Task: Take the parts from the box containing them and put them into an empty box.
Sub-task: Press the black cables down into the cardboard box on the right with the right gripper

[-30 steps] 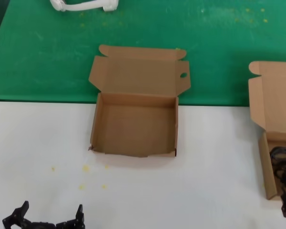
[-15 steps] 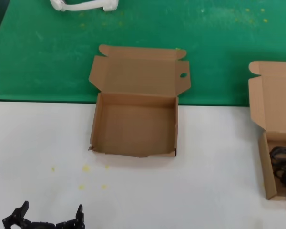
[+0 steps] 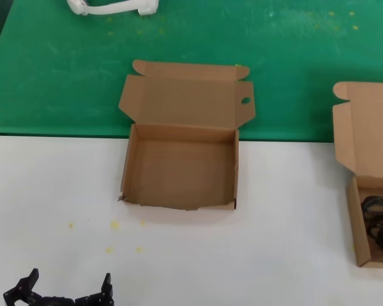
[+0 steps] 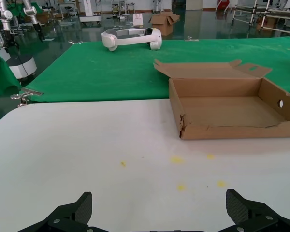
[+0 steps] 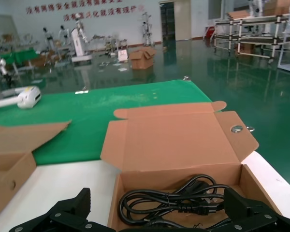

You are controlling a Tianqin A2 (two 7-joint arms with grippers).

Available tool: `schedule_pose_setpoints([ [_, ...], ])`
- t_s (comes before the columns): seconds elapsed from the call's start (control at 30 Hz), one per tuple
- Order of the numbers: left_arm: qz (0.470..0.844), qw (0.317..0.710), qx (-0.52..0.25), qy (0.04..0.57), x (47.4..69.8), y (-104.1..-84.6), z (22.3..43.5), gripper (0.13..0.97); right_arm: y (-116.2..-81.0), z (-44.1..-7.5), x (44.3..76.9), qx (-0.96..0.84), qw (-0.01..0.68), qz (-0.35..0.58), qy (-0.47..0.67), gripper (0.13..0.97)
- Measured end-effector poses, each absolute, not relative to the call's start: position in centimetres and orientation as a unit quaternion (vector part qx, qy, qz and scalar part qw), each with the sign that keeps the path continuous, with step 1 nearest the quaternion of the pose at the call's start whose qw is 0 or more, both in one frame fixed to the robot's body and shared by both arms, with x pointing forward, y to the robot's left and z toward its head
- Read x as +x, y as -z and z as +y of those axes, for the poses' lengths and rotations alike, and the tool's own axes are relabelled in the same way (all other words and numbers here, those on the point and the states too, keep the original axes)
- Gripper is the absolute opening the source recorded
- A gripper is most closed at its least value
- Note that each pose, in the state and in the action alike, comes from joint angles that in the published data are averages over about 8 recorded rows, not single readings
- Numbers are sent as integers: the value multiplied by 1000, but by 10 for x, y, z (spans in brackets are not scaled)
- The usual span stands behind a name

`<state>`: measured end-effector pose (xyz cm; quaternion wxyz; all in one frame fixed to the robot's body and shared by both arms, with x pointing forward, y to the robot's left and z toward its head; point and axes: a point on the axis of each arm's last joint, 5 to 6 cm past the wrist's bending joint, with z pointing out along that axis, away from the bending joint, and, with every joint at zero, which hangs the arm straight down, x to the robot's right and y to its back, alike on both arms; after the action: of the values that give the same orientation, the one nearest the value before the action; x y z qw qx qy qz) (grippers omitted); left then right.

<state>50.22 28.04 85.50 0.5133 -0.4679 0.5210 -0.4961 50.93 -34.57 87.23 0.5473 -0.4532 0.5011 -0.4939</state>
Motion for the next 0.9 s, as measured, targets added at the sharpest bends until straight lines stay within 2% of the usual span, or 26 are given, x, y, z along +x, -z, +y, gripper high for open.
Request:
schedule_pose_setpoints([
  [0.27, 521, 513, -468, 496, 502, -855, 280, 966, -864, -355, 511, -419, 572, 525, 471, 966],
  [0.9, 521, 513, -468, 496, 502, -855, 280, 966, -862, -358, 513, -416, 572, 528, 469, 966],
])
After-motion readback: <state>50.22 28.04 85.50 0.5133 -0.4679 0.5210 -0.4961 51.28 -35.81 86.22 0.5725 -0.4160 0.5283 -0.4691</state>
